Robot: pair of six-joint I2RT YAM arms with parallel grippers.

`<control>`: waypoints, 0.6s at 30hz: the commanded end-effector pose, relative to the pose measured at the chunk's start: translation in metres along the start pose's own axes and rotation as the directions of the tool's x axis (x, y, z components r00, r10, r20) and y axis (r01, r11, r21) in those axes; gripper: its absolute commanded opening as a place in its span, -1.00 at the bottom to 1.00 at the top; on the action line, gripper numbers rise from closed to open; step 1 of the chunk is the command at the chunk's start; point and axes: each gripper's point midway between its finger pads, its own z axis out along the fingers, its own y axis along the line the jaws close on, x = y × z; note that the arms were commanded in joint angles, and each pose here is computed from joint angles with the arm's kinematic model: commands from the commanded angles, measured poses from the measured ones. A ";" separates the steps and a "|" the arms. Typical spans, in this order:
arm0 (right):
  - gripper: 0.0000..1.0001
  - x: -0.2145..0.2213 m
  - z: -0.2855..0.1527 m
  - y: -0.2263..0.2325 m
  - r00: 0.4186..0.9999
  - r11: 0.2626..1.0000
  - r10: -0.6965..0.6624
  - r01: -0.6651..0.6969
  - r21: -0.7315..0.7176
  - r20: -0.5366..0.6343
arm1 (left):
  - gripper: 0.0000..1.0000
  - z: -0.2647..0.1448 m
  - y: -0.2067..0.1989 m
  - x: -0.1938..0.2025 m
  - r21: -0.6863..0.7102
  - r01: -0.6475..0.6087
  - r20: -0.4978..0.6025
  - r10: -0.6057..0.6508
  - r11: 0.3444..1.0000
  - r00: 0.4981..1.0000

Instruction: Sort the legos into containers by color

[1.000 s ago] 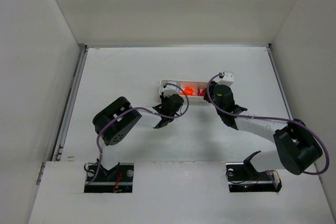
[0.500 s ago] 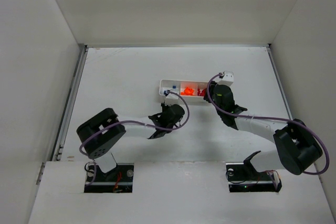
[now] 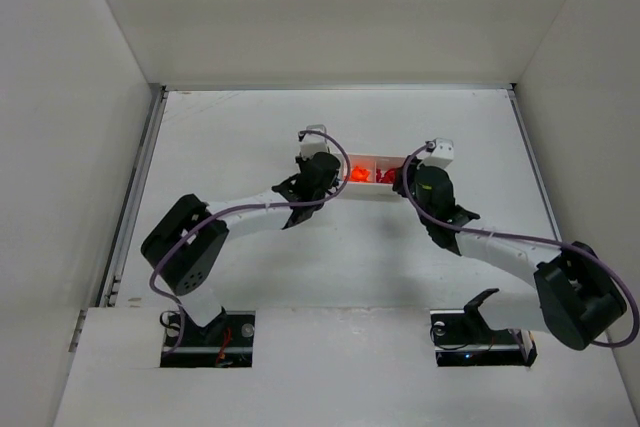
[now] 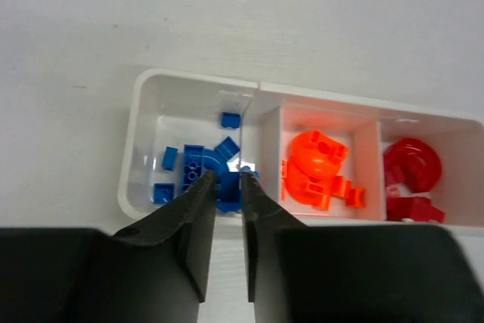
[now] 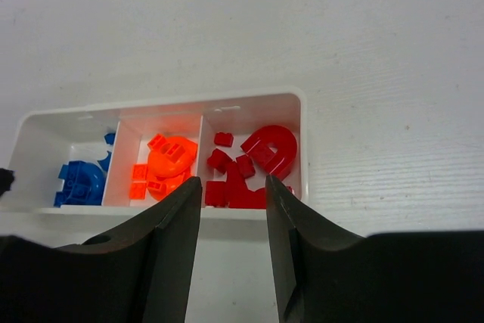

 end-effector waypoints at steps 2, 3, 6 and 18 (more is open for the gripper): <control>-0.09 -0.031 -0.005 -0.001 0.991 0.997 0.075 -0.075 -0.009 0.110 | -0.48 0.011 0.005 -0.004 -0.012 0.024 -0.021 -0.025 1.000 0.999; -0.08 -0.033 -0.006 -0.005 0.989 0.996 0.084 -0.085 0.001 0.121 | -0.34 0.009 0.008 -0.006 -0.014 0.032 -0.017 -0.032 0.999 0.999; -0.02 -0.038 -0.009 -0.015 0.984 0.994 0.104 -0.109 0.024 0.147 | -0.06 -0.001 0.013 -0.013 -0.007 0.045 0.000 -0.045 0.999 0.999; 0.29 -0.058 -0.027 -0.088 0.919 0.937 0.245 -0.306 0.167 0.310 | 1.00 -0.070 0.075 -0.022 -0.030 0.164 0.049 -0.162 0.986 0.986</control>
